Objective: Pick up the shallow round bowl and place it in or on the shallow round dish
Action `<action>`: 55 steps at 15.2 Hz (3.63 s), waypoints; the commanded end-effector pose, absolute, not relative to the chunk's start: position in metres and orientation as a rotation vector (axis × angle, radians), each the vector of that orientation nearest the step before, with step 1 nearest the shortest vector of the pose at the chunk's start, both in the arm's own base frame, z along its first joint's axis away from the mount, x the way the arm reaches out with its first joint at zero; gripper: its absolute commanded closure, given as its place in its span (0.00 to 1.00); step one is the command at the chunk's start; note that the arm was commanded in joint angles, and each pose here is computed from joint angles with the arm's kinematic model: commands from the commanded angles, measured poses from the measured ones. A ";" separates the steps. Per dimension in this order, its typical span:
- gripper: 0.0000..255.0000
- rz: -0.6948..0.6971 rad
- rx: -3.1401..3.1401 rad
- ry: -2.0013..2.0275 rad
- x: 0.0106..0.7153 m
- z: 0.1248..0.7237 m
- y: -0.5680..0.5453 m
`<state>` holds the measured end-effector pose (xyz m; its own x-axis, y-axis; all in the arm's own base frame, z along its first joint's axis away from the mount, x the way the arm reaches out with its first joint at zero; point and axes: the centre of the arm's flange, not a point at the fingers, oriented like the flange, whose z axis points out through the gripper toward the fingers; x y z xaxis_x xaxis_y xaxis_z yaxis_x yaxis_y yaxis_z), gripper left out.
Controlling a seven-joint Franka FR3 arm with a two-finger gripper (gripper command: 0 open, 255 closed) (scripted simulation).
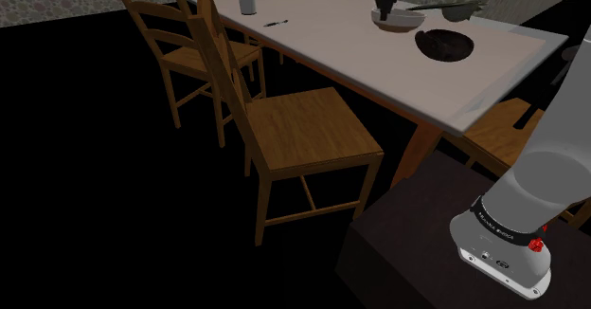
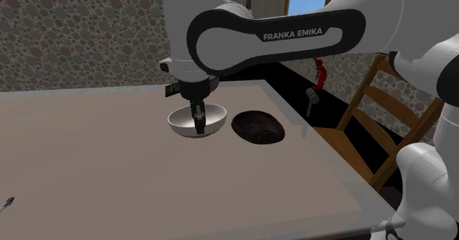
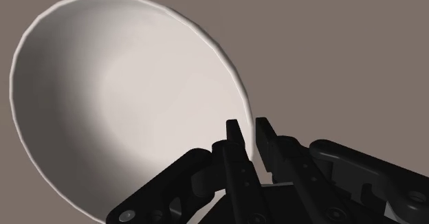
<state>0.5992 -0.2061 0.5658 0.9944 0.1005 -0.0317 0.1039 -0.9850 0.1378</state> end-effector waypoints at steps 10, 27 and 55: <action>1.00 -0.037 2.998 0.154 0.600 0.624 -0.206; 1.00 -0.037 2.998 0.154 0.548 0.698 -0.201; 1.00 -0.037 2.998 0.154 0.402 0.633 -0.187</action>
